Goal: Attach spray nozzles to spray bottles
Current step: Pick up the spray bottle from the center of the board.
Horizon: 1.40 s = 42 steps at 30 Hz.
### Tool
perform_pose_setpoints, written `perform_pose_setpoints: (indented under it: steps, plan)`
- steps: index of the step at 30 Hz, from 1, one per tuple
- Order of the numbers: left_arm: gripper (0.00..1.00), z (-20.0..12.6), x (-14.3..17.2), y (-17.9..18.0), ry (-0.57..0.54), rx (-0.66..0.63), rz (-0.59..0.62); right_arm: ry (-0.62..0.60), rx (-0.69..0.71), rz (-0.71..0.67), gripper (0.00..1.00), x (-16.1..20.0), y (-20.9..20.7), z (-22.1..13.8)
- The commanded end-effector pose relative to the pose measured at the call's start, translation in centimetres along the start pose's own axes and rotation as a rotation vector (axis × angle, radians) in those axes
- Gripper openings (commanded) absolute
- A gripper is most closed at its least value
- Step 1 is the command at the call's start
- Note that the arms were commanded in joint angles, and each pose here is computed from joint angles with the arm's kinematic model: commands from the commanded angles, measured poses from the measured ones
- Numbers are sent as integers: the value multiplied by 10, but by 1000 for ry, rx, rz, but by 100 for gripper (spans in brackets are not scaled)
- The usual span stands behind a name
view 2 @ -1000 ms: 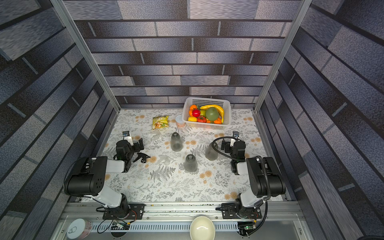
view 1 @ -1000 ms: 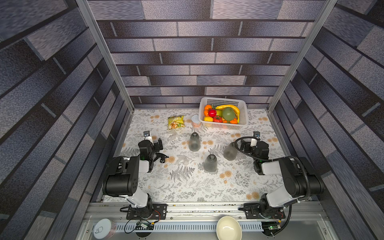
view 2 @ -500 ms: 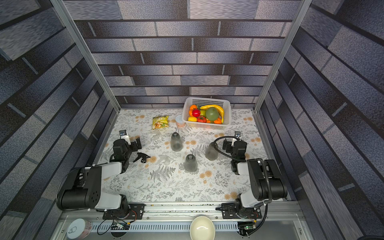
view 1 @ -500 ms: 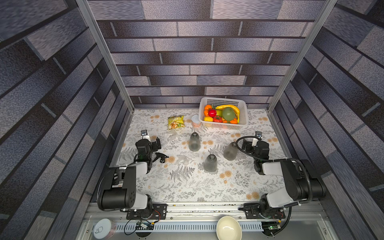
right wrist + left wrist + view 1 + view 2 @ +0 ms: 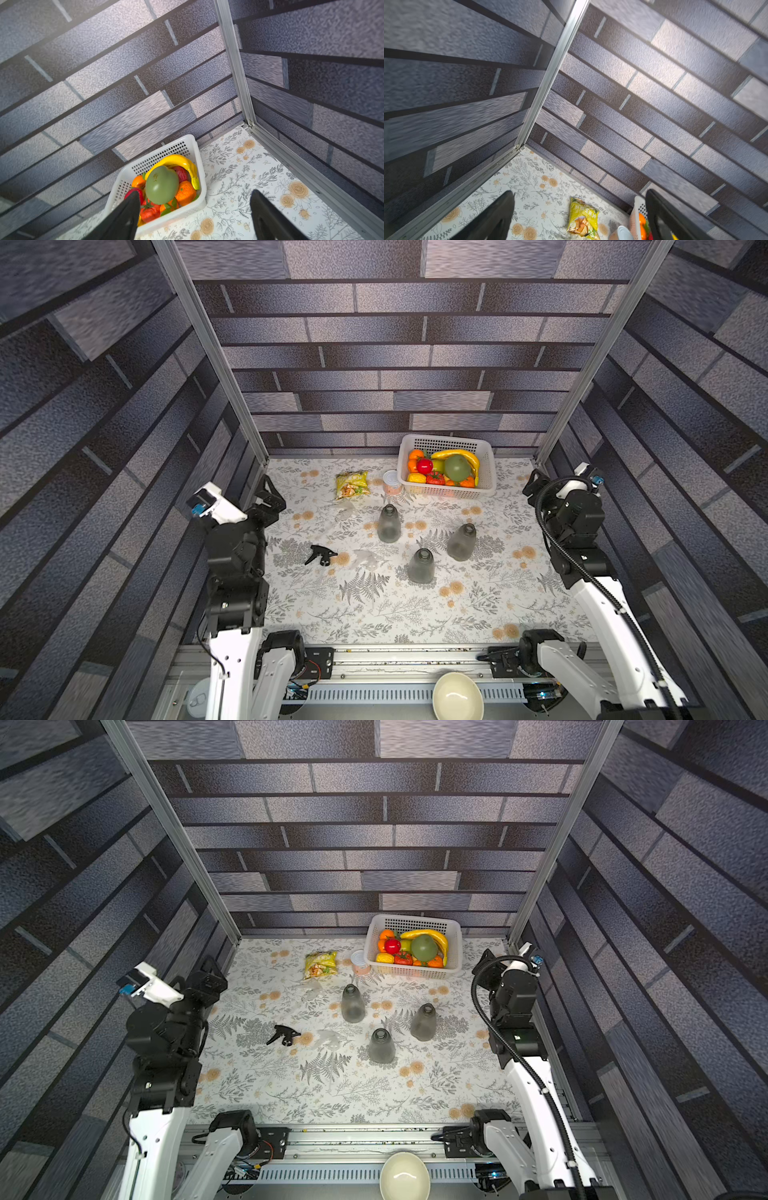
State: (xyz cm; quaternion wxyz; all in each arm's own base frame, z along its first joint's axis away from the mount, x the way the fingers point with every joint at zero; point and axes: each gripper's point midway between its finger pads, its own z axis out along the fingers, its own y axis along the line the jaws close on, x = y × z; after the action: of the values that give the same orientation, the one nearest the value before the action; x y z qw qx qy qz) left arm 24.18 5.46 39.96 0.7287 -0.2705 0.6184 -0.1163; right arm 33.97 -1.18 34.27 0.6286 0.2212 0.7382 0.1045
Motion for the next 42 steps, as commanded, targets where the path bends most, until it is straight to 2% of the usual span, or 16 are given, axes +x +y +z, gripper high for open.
perform_pose_setpoints:
  steps: [1, 4, 7, 9, 14, 17, 21, 23, 25, 30, 39, 42]
  plan:
    - [100, -14, 20, 6, 124, -1, -98, 351, -54, 4, 72, 51, 15, -6]
    - [100, -7, 35, 2, 265, -18, -91, 487, -148, -22, 70, 66, 36, -17]
    - [100, 0, 50, -4, 334, 24, -103, 548, -175, -111, 71, 75, 48, -35]
    - [100, 9, 71, -4, 407, 43, -166, 584, -220, -152, 73, 84, 59, -48]
    - [100, 19, 141, 0, 680, 58, -285, 713, -331, -265, 80, 126, 84, -83]
    - [100, 13, 168, -4, 745, 76, -276, 808, -419, -349, 88, 162, 97, -106]
    - [100, 1, 204, -20, 808, 121, -203, 904, -512, -494, 88, 206, 111, -132]
    - [100, -6, 222, -28, 844, 143, -162, 938, -541, -510, 90, 223, 119, -136]
    - [100, -10, 239, -35, 871, 166, -144, 1002, -555, -524, 94, 253, 119, -139]
    - [100, -17, 262, -46, 895, 213, -114, 1021, -575, -577, 98, 286, 129, -134]
    - [100, -25, 262, -71, 816, 415, -191, 958, -614, -626, 97, 318, 146, -109]
    - [100, -27, 262, -72, 779, 447, -211, 960, -609, -631, 95, 326, 148, -104]
